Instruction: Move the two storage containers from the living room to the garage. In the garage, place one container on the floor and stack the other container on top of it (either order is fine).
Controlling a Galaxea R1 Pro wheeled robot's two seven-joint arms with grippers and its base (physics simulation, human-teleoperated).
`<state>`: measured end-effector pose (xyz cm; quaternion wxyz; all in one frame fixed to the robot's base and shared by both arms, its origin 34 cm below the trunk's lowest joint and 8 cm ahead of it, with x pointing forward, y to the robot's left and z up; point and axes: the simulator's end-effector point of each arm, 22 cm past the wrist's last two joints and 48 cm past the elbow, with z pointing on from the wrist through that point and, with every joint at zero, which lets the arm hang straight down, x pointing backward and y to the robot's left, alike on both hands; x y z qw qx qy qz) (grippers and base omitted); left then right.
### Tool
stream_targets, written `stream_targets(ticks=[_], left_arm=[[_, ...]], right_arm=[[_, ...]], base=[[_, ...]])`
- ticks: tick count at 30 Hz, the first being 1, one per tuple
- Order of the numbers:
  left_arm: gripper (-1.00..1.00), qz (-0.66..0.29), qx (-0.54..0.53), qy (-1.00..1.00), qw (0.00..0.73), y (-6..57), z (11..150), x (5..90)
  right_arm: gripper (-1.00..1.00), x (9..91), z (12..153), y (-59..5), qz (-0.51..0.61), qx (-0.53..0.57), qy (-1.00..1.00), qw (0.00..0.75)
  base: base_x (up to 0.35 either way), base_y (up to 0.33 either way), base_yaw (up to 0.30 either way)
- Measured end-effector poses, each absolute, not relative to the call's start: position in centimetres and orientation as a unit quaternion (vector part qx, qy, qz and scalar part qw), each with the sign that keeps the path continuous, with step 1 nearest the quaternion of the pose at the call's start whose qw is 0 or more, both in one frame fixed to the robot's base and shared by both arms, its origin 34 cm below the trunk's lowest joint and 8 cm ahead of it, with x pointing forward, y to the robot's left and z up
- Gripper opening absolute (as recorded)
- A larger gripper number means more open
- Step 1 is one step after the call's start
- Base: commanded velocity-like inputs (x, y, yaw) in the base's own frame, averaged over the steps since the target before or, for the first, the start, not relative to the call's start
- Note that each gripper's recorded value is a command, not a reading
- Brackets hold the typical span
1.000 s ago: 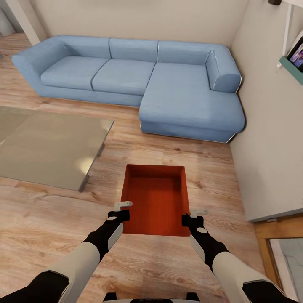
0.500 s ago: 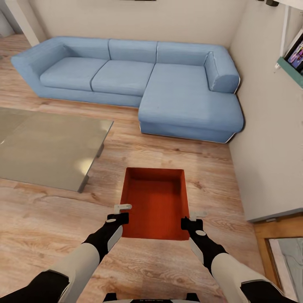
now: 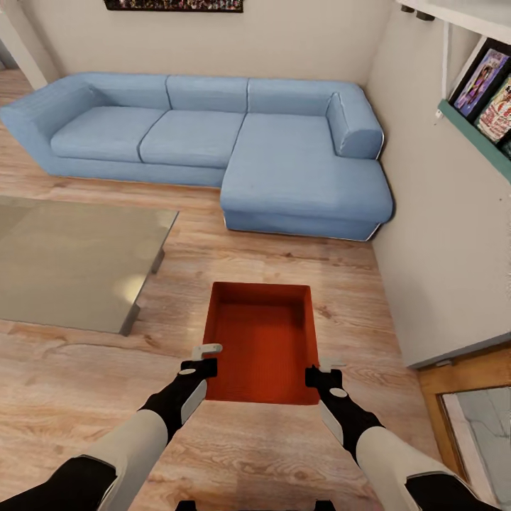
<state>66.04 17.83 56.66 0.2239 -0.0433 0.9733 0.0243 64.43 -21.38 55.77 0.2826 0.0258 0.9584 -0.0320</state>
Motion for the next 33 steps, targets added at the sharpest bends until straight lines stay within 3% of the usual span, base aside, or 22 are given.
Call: stream_targets(ticks=[33], left_arm=[[-1.0,0.023,-0.044,0.969,0.244,17.9,58.9,67.5]], right_arm=[[-1.0,66.0,58.0,-21.4,-0.032,0.026,0.952,0.302]], base=[[0.0,0.0,-0.025]])
